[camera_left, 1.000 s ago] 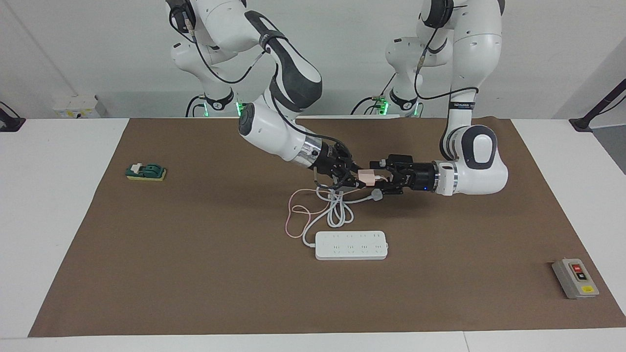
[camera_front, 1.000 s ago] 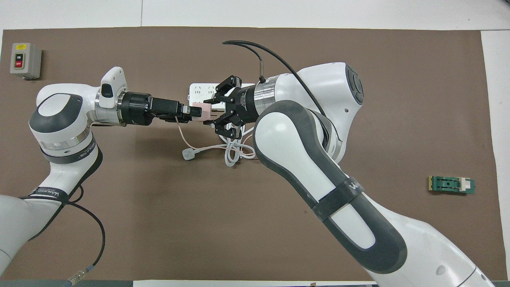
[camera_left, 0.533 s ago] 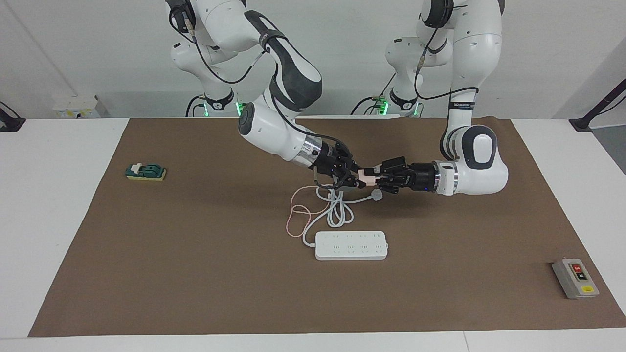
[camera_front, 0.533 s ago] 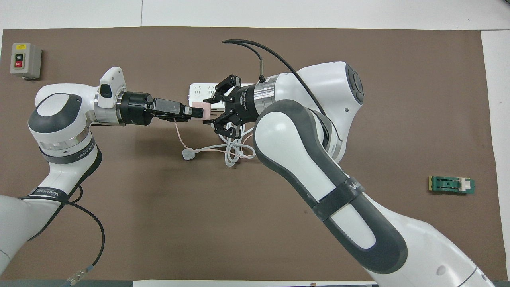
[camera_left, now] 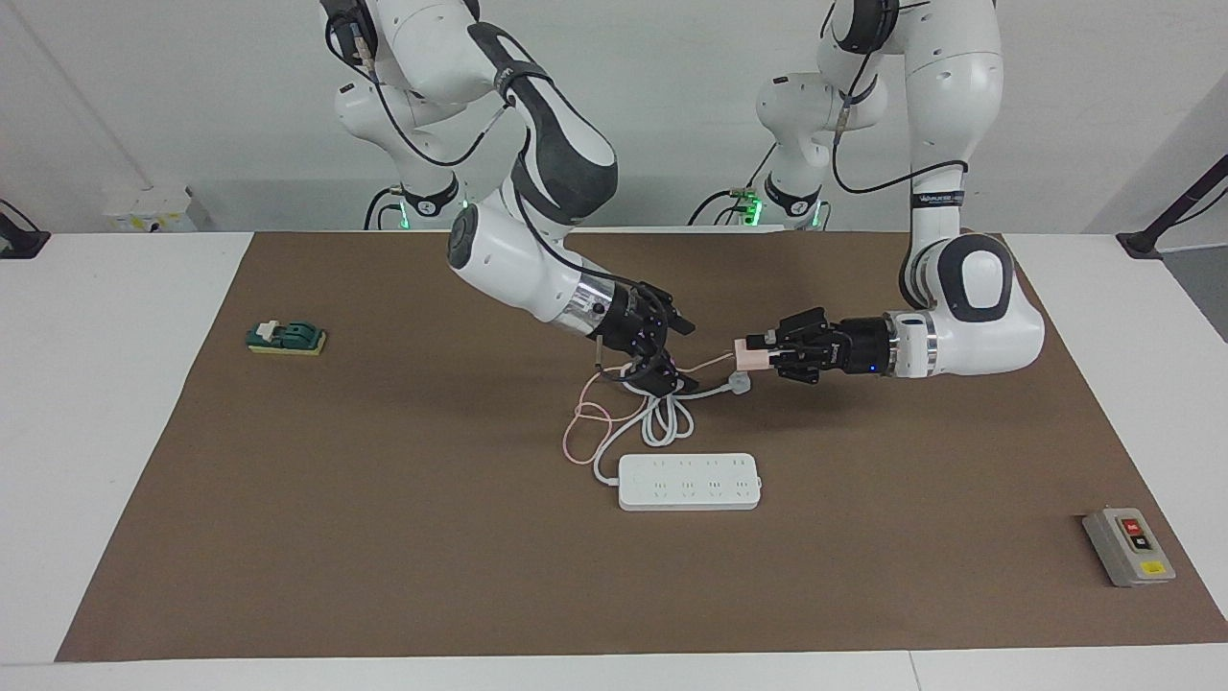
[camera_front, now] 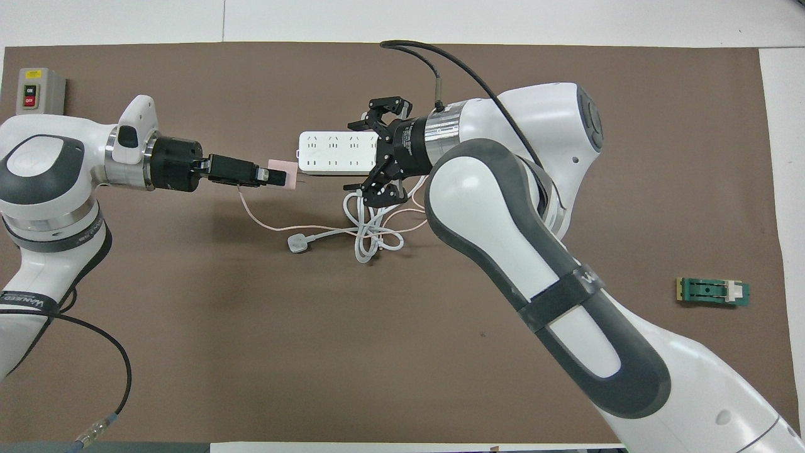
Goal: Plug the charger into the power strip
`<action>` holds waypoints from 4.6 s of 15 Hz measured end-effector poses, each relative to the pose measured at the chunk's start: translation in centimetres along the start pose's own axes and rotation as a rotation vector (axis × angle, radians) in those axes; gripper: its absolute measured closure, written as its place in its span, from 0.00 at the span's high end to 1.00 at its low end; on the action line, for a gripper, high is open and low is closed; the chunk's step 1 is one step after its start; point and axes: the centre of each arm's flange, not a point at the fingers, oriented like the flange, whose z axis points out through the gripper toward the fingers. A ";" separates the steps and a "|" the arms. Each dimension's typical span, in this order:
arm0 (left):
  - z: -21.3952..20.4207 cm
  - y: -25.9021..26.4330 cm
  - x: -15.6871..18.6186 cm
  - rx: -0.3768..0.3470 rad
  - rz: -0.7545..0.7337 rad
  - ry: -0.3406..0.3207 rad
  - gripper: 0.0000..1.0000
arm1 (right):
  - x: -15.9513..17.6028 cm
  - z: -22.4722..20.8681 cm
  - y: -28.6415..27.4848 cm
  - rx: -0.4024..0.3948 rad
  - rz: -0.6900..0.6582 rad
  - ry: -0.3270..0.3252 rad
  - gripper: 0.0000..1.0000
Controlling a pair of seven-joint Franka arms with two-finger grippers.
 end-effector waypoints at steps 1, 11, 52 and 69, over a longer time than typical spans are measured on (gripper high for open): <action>-1.0 -0.2 -0.2 0.047 0.028 -0.023 0.29 | 0.1 -1.4 -0.5 0.004 -0.023 0.025 1.00; -3.4 -0.4 3.2 0.589 0.261 -0.286 0.29 | 6.9 -22.2 -1.3 -0.257 -0.691 0.304 1.00; 15.8 0.7 5.7 1.061 1.194 -0.836 0.29 | 6.5 -34.6 5.6 -0.801 -1.517 0.599 1.00; 16.9 0.8 5.3 1.103 1.193 -0.896 0.29 | 6.6 -34.7 5.6 -0.798 -1.514 0.601 1.00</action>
